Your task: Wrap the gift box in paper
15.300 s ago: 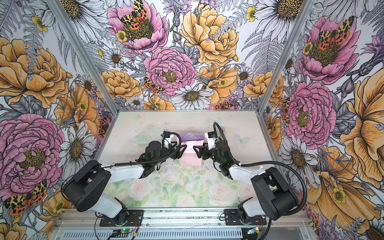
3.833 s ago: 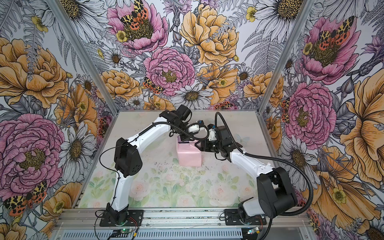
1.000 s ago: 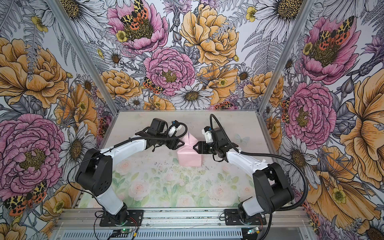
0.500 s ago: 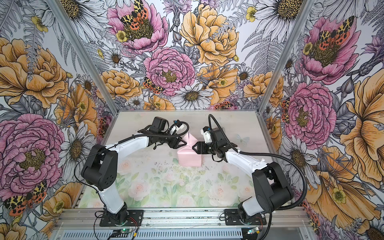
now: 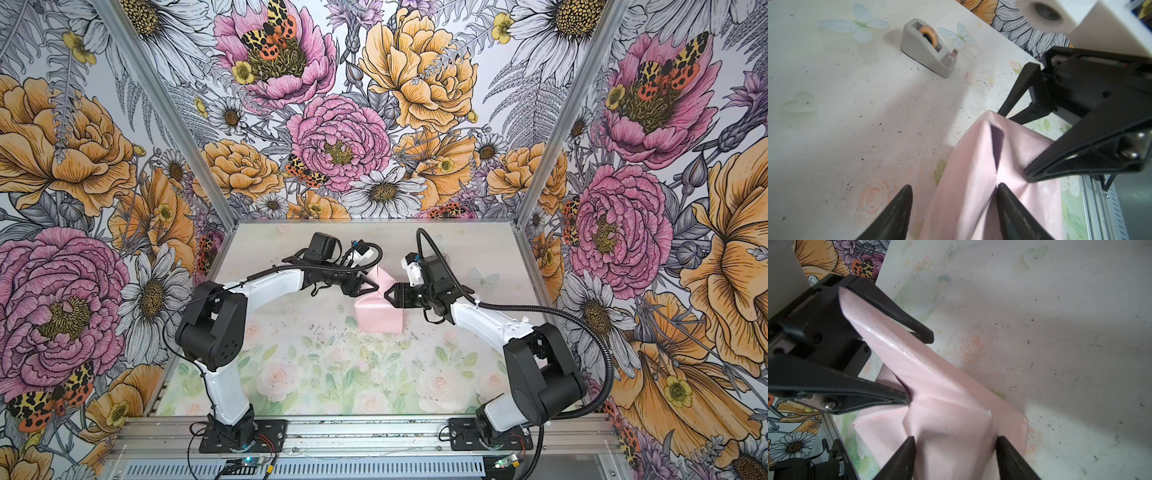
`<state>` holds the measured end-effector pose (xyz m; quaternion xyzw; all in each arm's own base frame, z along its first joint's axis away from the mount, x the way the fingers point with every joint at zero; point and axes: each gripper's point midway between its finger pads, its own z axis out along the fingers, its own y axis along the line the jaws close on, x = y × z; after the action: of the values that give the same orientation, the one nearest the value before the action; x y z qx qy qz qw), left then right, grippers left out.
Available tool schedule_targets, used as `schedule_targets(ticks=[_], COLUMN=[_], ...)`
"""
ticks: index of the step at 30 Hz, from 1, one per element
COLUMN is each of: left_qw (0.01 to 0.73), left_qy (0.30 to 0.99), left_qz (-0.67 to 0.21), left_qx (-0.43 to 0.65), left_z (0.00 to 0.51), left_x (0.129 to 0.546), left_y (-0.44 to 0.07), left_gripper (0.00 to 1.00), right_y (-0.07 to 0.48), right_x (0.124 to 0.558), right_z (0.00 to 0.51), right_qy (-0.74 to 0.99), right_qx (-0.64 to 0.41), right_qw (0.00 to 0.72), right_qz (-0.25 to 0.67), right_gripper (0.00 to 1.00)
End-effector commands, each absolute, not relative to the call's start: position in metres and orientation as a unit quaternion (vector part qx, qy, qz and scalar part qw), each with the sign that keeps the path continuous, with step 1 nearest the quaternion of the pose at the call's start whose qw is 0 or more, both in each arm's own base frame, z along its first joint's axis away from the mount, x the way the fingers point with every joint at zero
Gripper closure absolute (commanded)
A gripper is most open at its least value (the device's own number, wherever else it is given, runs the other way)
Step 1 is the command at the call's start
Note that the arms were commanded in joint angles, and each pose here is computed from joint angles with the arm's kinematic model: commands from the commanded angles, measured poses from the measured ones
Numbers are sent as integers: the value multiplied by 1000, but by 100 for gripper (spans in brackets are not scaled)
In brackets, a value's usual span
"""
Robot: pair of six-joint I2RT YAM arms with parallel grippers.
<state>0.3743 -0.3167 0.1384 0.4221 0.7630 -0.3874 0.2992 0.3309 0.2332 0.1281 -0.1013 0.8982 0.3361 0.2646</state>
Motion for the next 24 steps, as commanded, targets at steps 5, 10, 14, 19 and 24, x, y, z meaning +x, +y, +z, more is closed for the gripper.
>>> schedule_targets(ticks=[5,10,14,19,24], left_qw=[311,313,311,300,292], left_qy=[725,717,713,714,713], left_qz=[-419,-425,-427,-424,-427], left_qx=[449,455,460,469,473], left_z=[150,152,148,137,131], left_x=[377,379,381,377,373], left_y=[-329,-334,-338,-341,-341], left_gripper=[36,39,45,51,64], right_y=[225,225,224,223,224], right_x=[318,317,316,315,317], right_z=[94,93,93,95,100], right_qy=[920,920,920,919,918], right_qx=[-103,-104,-104,-105,-105], right_qw=[225,223,222,226,231], right_qz=[304,305,304,304,306], right_gripper=[37,37,37,37,37])
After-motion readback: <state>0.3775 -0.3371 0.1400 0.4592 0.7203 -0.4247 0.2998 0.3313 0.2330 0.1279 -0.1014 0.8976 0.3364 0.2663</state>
